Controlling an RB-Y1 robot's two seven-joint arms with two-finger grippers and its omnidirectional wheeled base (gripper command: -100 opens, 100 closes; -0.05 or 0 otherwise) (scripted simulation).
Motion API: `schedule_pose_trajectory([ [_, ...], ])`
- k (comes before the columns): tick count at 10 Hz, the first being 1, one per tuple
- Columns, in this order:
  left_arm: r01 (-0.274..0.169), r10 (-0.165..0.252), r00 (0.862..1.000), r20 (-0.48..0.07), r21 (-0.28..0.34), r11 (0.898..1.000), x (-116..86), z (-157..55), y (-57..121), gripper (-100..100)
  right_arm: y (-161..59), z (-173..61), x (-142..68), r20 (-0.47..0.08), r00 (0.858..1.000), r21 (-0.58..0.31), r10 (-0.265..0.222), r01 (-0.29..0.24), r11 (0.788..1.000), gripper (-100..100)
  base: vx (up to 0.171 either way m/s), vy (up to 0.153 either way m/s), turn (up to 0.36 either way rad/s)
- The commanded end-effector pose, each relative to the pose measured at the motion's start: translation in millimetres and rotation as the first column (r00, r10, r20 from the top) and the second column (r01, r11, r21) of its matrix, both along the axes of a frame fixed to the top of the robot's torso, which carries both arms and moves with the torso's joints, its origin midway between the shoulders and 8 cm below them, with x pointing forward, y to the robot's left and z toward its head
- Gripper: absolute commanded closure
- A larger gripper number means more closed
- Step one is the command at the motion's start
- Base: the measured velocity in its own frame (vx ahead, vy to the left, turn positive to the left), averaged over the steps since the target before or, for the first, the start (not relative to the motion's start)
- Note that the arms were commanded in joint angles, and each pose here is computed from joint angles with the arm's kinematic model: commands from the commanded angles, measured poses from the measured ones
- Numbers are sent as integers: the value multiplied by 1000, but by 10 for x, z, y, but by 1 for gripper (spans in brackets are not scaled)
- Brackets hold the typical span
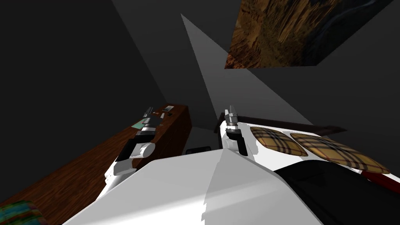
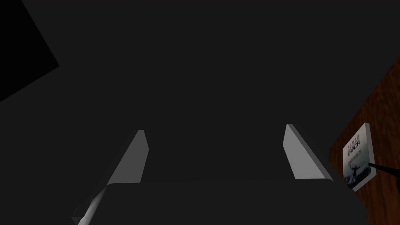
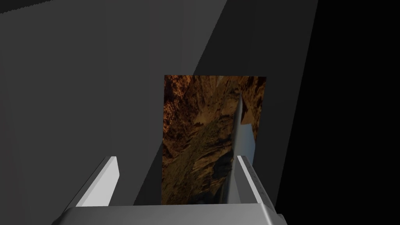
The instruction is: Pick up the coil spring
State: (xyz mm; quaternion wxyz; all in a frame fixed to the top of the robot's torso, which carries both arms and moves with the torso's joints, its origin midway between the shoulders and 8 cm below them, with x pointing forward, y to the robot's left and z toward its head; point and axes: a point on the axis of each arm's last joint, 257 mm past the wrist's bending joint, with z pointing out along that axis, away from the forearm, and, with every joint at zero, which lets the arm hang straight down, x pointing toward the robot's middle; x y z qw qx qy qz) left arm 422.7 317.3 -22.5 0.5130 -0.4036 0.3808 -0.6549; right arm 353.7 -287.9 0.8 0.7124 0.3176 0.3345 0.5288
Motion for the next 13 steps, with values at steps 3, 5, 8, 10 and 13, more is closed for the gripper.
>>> schedule_pose_trajectory([
  [3, 54, -61, 993, -104, -67, 996, 159, -139, 42, -100, 0, 0, 0, 0, 1000, 0, 0, 0, 1000, 0, 19, -15, -43],
  [5, 73, -88, 984, -158, -99, 992, 232, -222, 64, -100, 0, 0, 0, 0, 1000, 0, 0, 0, 1000, 0, 24, -10, -30],
  [8, 82, -111, 964, -240, -127, 988, 313, -388, 88, -100, 0, 0, 0, 0, 1000, 0, 0, 0, 1000, 0, 23, -5, -23],
  [10, 88, -133, 944, -303, -156, 984, 373, -510, 119, -100, 0, 0, 0, 0, 1000, 0, 0, 0, 1000, 0, 26, 0, -18],
  [13, 87, -151, 914, -376, -183, 979, 423, -671, 157, -100, 0, 0, 0, 0, 1000, 0, 0, 0, 1000, 0, 24, 1, -9],
])
